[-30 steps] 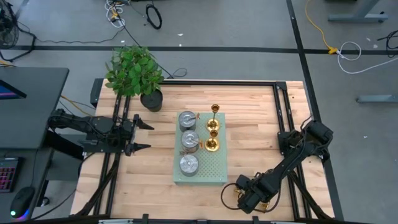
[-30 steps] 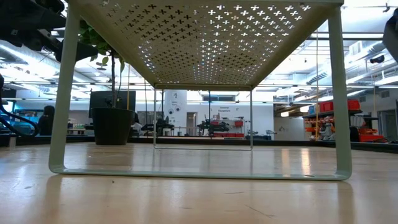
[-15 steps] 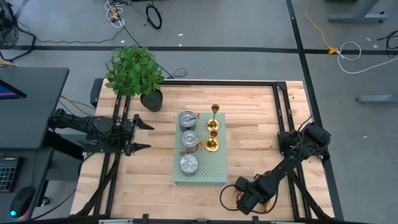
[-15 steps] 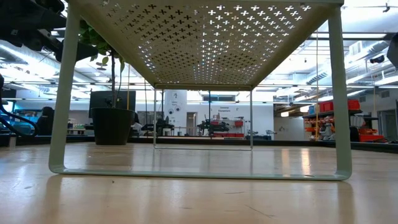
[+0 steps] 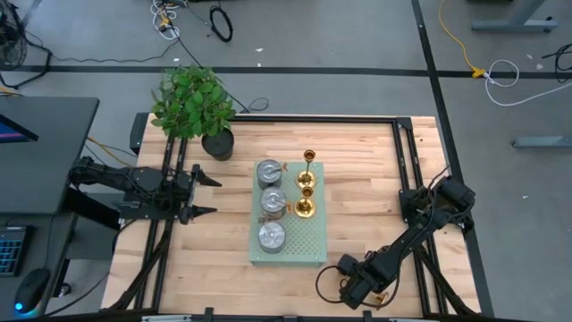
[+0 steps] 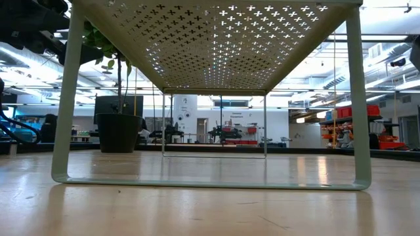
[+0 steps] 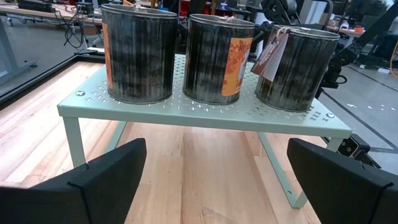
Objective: Pick & Place candle stick holders
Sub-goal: Put the golden candle holder aligned with the brown scented candle on the shelf
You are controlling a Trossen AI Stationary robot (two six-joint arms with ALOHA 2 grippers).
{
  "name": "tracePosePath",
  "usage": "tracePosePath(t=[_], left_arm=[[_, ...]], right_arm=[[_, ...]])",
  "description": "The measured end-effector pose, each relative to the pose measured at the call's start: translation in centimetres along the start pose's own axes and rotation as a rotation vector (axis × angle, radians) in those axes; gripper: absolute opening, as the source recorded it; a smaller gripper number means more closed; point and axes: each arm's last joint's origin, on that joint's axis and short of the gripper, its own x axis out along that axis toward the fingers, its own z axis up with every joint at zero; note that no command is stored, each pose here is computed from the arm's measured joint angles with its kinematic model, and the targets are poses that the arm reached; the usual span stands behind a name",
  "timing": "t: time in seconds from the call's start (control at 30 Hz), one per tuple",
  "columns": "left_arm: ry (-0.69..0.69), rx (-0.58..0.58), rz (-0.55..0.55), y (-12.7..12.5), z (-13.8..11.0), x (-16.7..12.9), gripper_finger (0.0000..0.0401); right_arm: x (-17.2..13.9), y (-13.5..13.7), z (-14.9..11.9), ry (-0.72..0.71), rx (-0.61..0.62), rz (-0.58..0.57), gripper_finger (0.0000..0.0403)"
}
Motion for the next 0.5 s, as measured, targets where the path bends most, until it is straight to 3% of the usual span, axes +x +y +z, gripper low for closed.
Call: tracePosePath(t=[0.23, 0.37, 0.5], left_arm=[[0.0, 0.0, 0.0, 0.0, 0.0, 0.0, 0.0399], [0.0, 0.0, 0.0, 0.0, 0.0, 0.0, 0.0399], [0.0, 0.0, 0.0, 0.0, 0.0, 0.0, 0.0399]], right_arm=[[-1.8, -0.1, -0.5, -0.034, 0.02, 0.03, 0.0008], [-5.5, -1.5, -1.6, -0.124, 0.087, 0.013, 0.0007], [-10.1, -3.9, -3.0, -0.326, 0.19, 0.035, 0.0007]])
